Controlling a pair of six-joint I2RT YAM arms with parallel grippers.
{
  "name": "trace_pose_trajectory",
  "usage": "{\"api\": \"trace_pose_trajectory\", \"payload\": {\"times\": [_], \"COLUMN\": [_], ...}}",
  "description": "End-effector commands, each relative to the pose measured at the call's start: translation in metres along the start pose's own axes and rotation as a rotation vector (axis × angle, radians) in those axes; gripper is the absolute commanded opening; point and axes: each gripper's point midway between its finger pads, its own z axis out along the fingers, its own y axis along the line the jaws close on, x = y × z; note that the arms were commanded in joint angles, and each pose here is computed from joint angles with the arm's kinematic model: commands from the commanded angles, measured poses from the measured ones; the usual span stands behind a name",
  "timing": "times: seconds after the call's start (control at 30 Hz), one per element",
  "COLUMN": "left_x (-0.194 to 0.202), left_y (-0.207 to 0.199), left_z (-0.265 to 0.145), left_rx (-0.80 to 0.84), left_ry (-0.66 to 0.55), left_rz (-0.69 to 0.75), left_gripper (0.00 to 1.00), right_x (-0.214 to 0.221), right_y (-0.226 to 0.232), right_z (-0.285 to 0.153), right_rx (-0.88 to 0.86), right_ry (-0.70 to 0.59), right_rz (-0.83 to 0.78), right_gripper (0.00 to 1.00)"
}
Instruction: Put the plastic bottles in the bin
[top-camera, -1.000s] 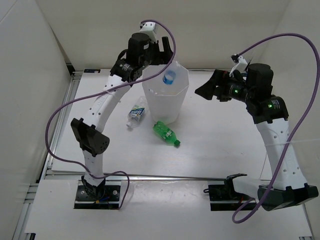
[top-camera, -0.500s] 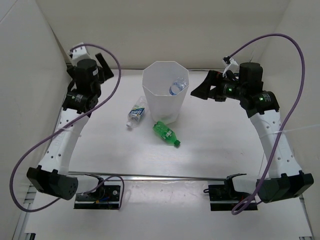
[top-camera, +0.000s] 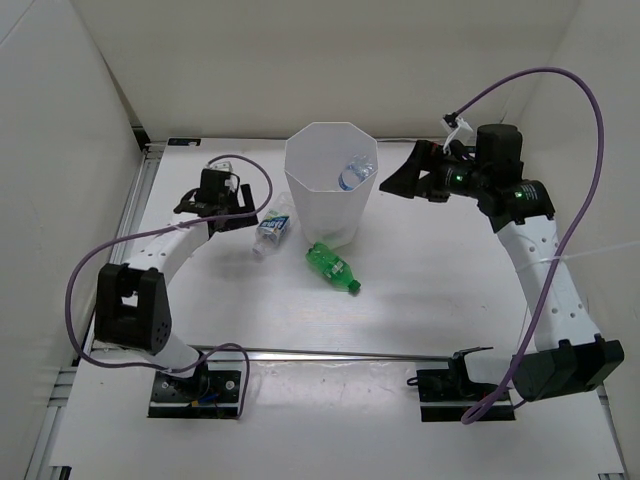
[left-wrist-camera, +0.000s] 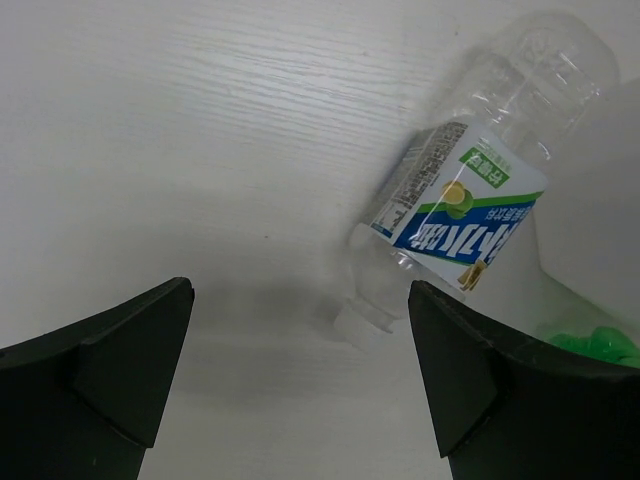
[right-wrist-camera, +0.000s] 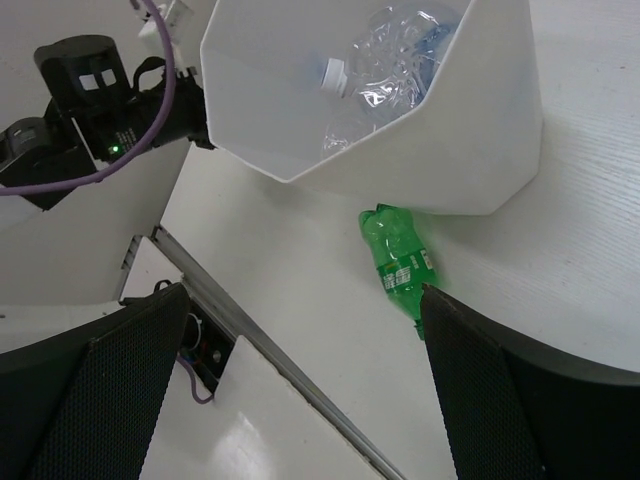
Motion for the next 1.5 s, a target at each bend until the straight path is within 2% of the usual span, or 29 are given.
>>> {"api": "trace_pose_trajectory", "payload": {"times": [0.0,0.17,0.3,0.5,0.7,0.87,1.0,1.1,1.27,1.3,1.37,1.4,1.47], "left_x": [-0.014,-0.006,0.009,0.015,0.013,0.029,0.021,0.019,0.018,0.006,0.011,0.0,0.004], "left_y": [-0.03,-0.057,-0.071,-0.094,-0.098,-0.098,-0.098,-0.097,-0.088,-0.085,-0.077,-0.074,-0.065], "left_z": [0.007,0.025,0.044,0.051,0.06,0.072,0.078,0.081,0.078,0.07,0.066,0.06,0.057], "left_rx": [0.174,0.329,0.345,0.314,0.313,0.309,0.276,0.26,0.23,0.229,0.228,0.226,0.206], "left_ry": [-0.053,-0.005,0.041,0.021,0.027,0.07,0.056,0.055,0.051,0.02,0.029,0.003,0.006], "left_rz": [0.082,0.182,0.258,0.417,0.407,0.426,0.403,0.392,0.366,0.354,0.356,0.345,0.339], "left_gripper": [1.0,1.0,1.0,1.0,1.0,1.0,1.0,0.96,0.85,0.78,0.63,0.43,0.29], "right_x": [0.0,0.005,0.01,0.015,0.017,0.018,0.02,0.022,0.022,0.022,0.022,0.022,0.023], "right_y": [0.002,-0.008,-0.013,-0.015,-0.02,-0.022,-0.023,-0.027,-0.027,-0.027,-0.027,-0.026,-0.027], "right_z": [0.004,0.007,0.009,0.011,0.012,0.015,0.014,0.016,0.016,0.016,0.016,0.016,0.018], "right_rx": [-0.038,-0.034,-0.028,-0.036,-0.025,-0.022,-0.019,-0.008,-0.008,-0.008,-0.008,-0.008,-0.013], "right_ry": [0.0,0.007,0.02,0.03,0.033,0.04,0.047,0.051,0.051,0.051,0.051,0.051,0.061], "right_rz": [-0.019,0.017,0.019,0.005,-0.007,-0.002,-0.004,0.002,0.002,0.002,0.002,0.011,0.026], "right_gripper": [1.0,1.0,1.0,1.0,1.0,1.0,1.0,1.0,1.0,1.0,1.0,1.0,1.0]}}
